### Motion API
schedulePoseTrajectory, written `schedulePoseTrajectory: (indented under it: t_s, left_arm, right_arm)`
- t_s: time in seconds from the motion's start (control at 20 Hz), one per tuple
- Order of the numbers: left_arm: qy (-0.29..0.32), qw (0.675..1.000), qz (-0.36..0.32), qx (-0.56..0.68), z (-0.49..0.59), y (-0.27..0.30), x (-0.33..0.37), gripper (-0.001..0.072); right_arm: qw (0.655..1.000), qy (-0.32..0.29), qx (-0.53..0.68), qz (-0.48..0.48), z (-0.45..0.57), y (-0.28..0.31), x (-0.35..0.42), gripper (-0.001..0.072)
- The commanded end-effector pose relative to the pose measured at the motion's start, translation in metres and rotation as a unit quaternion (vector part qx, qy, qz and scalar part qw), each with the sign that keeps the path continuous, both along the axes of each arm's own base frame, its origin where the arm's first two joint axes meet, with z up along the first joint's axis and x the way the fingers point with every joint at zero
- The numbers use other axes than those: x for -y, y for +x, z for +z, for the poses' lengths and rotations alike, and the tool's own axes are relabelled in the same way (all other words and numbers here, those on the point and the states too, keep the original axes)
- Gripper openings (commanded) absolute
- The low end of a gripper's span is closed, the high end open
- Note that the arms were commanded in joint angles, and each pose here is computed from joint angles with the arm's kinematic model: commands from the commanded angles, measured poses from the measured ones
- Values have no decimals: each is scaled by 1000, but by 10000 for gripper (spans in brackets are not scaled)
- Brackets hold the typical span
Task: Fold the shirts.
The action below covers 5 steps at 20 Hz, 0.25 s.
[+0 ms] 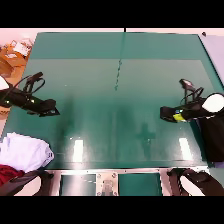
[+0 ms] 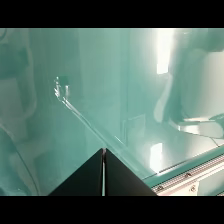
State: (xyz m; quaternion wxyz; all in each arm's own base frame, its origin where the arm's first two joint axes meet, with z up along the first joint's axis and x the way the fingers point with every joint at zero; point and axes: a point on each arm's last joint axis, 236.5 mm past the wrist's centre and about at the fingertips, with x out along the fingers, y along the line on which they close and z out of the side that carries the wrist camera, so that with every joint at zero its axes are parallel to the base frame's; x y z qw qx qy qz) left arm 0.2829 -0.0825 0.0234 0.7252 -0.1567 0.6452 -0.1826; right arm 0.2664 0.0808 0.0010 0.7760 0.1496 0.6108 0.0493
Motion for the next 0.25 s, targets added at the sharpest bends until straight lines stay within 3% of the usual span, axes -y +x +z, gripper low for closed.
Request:
schedulePoseTrajectory:
  t_s: [0.0,0.2]
  left_arm:
    - [1,1000,-1,0,-5,-8,0,32]
    - [-1,1000,6,-3,-4,-8,1,32]
  right_arm:
    - [999,3,3,37,-6,-9,-22,23]
    - [999,3,3,36,-6,-9,-22,23]
